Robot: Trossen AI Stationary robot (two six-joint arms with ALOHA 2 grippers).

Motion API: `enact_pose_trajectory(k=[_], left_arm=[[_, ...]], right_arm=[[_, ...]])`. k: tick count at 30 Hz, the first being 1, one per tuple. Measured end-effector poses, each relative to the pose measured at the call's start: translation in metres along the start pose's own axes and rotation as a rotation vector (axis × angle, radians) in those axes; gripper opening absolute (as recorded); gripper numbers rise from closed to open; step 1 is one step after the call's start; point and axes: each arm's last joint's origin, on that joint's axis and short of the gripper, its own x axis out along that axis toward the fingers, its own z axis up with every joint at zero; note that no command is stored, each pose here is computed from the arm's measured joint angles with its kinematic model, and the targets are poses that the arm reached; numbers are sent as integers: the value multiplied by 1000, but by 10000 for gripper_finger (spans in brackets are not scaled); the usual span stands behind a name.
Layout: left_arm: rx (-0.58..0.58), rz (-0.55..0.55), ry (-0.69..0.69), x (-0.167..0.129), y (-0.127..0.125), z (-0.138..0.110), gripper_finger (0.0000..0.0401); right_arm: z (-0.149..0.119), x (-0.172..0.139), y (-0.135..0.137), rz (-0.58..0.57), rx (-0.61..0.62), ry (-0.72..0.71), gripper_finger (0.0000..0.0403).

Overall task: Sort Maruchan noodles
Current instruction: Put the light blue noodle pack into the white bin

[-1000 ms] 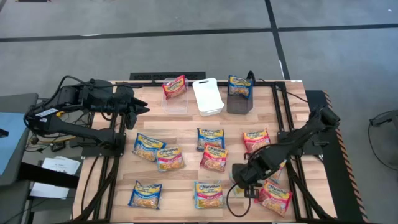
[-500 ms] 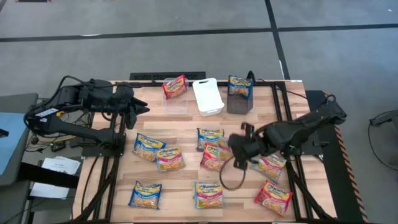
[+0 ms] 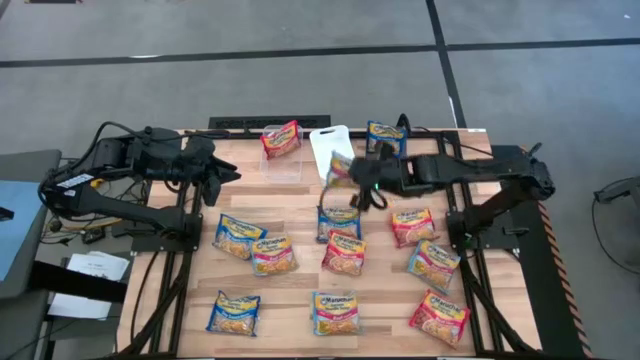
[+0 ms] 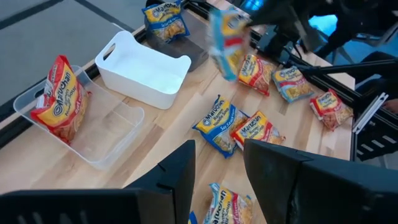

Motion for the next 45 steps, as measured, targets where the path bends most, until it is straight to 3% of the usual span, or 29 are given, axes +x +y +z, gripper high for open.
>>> enact_pose_trajectory(k=[9, 16, 22, 35, 45], left_arm=[[5, 11, 22, 0, 1, -2, 123], [10, 23, 46, 0, 2, -5, 123], [11, 24, 47, 0, 2, -5, 123], [11, 24, 47, 0, 2, -5, 123], [11, 24, 46, 0, 2, -5, 123]], right_arm=[[24, 33, -54, -158, -8, -145, 2], [26, 80, -90, -275, -30, -146, 2], [19, 119, -109, -261, -22, -121, 2], [-9, 188, -100, -203, -75, 33, 2], [-14, 201, -94, -173, -6, 41, 2]])
